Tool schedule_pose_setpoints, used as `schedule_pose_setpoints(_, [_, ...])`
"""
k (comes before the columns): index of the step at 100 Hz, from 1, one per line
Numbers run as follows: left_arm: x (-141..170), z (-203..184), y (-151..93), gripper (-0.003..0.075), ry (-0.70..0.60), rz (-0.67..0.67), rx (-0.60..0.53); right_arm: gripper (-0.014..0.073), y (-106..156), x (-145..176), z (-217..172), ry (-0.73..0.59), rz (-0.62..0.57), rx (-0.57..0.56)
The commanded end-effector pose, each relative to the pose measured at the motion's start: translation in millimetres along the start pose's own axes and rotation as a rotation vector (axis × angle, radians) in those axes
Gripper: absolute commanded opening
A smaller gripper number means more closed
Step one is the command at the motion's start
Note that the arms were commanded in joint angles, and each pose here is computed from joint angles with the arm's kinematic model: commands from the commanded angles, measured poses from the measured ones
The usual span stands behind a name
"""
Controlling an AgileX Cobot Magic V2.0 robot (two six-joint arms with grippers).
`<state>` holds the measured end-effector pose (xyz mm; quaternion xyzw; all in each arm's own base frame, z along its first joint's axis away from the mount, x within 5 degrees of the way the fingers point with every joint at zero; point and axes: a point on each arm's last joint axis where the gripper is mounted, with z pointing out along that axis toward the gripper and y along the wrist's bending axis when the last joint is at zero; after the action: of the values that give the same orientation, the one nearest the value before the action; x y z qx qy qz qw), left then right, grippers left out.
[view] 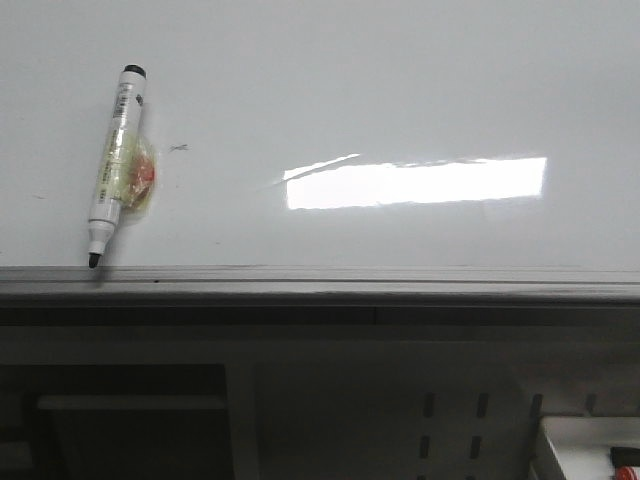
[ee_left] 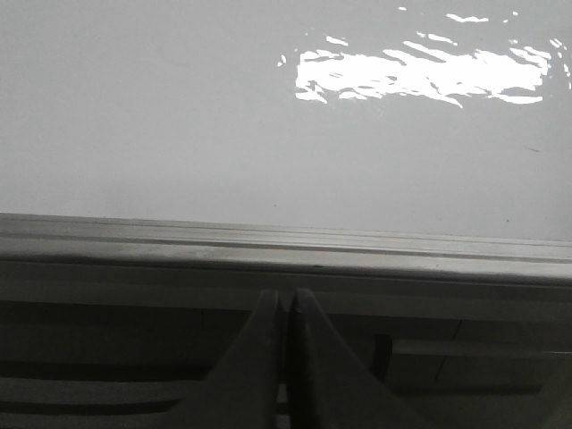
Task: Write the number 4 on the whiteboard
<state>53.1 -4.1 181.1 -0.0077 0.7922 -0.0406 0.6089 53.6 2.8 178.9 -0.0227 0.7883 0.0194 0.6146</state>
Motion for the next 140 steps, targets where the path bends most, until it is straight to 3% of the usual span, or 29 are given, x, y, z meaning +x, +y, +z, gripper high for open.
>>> schedule_pose_setpoints(1, [4.7,1.9,0.7,-0.0020,-0.052,-0.013,-0.001,-0.0064,-0.5,1.7,0.8,-0.036,-0.012,0.008])
schedule_pose_setpoints(9, [1.0,1.6,-1.6,-0.0020,-0.092,-0.115,0.030,-0.0064,-0.3,-2.7,0.5,-0.084,-0.012,0.005])
schedule_pose_setpoints(15, [-2.6,1.0,-5.3,-0.0020,-0.121,-0.321,0.086,-0.0064,0.9,-9.2,-0.2,-0.156,0.039,-0.011])
schedule_pose_setpoints(26, [-5.4,0.1,-10.4,-0.0020,-0.121,-0.608,0.168,-0.0064,1.6,-22.0,-3.2,-0.295,0.310,-0.062])
schedule_pose_setpoints(32, [-6.7,-0.2,-11.0,-0.0020,-0.128,-0.676,0.185,-0.0064,0.6,-24.9,-4.1,-0.327,0.431,-0.077])
schedule_pose_setpoints(50, [-8.4,-0.7,-12.7,-0.0020,-0.128,-0.799,0.218,-0.0064,-0.4,-26.4,-4.7,-0.345,0.524,-0.086])
schedule_pose_setpoints(67, [-11.0,-1.6,-12.6,-0.0020,-0.140,-0.816,0.223,-0.0064,-0.3,-32.1,-7.1,-0.361,0.525,-0.092])
schedule_pose_setpoints(90, [-17.2,-5.8,-18.2,-0.0020,-0.108,-0.774,0.267,-0.0064,5.4,-60.0,-19.6,-0.312,0.375,-0.119])
schedule_pose_setpoints(124, [-51.2,-19.4,-31.8,-0.0020,-0.085,-0.415,0.350,-0.0064,13.0,-116.2,-22.9,-0.140,0.020,-0.138])
schedule_pose_setpoints(140, [-76.8,-21.6,-38.1,-0.0018,-0.073,-0.192,0.380,-0.0064,15.3,-131.3,-18.5,-0.085,-0.006,-0.161])
